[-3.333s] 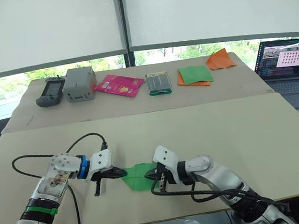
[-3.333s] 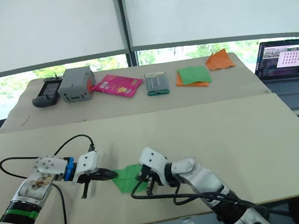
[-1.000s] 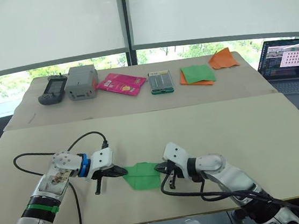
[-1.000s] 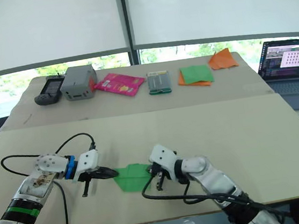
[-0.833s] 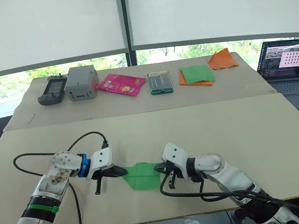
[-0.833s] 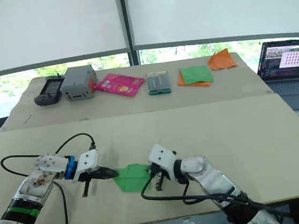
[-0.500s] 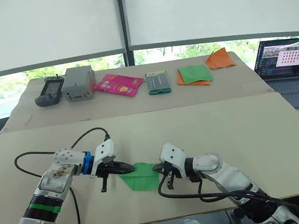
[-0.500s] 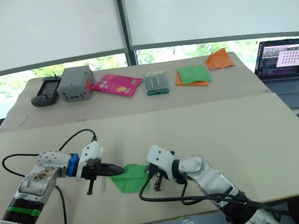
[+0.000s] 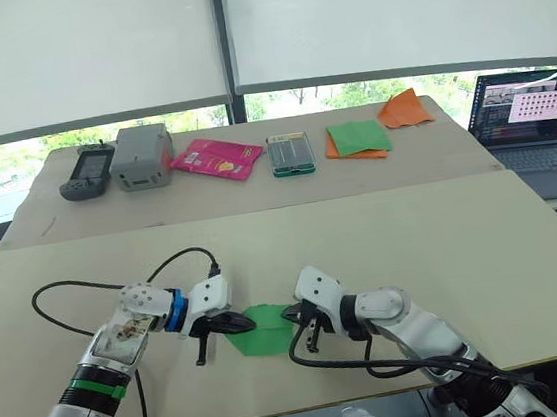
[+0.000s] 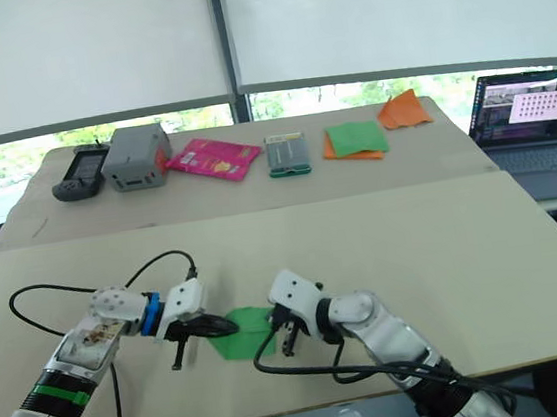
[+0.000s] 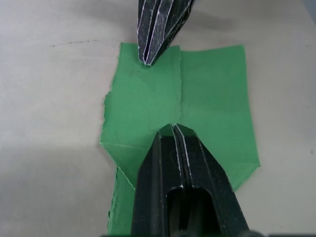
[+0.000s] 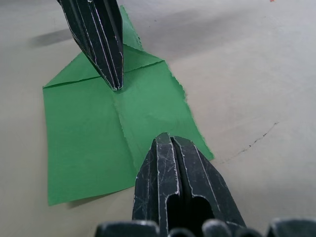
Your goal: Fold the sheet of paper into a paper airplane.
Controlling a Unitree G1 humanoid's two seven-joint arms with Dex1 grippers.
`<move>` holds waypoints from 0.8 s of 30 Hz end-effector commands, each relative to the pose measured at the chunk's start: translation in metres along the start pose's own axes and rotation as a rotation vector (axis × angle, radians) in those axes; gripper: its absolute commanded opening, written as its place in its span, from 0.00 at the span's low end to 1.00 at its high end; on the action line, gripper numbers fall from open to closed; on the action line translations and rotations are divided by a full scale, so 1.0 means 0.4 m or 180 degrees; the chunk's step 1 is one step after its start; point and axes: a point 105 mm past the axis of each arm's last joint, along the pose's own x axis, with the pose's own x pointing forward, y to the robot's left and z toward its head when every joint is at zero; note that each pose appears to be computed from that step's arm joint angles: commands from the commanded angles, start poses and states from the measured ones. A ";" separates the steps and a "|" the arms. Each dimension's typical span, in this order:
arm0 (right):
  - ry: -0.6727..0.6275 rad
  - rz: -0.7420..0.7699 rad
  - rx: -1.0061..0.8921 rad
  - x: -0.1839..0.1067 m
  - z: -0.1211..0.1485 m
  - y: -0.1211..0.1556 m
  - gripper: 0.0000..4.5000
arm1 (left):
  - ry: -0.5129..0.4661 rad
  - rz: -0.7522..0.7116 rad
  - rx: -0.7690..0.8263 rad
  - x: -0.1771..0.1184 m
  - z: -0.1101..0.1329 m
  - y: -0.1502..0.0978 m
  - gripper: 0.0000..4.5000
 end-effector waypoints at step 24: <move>0.0311 0.0037 0.0166 0.005 -0.052 0.011 0.00 | 0.0444 0.0185 -0.0200 -0.085 -0.103 -0.011 0.00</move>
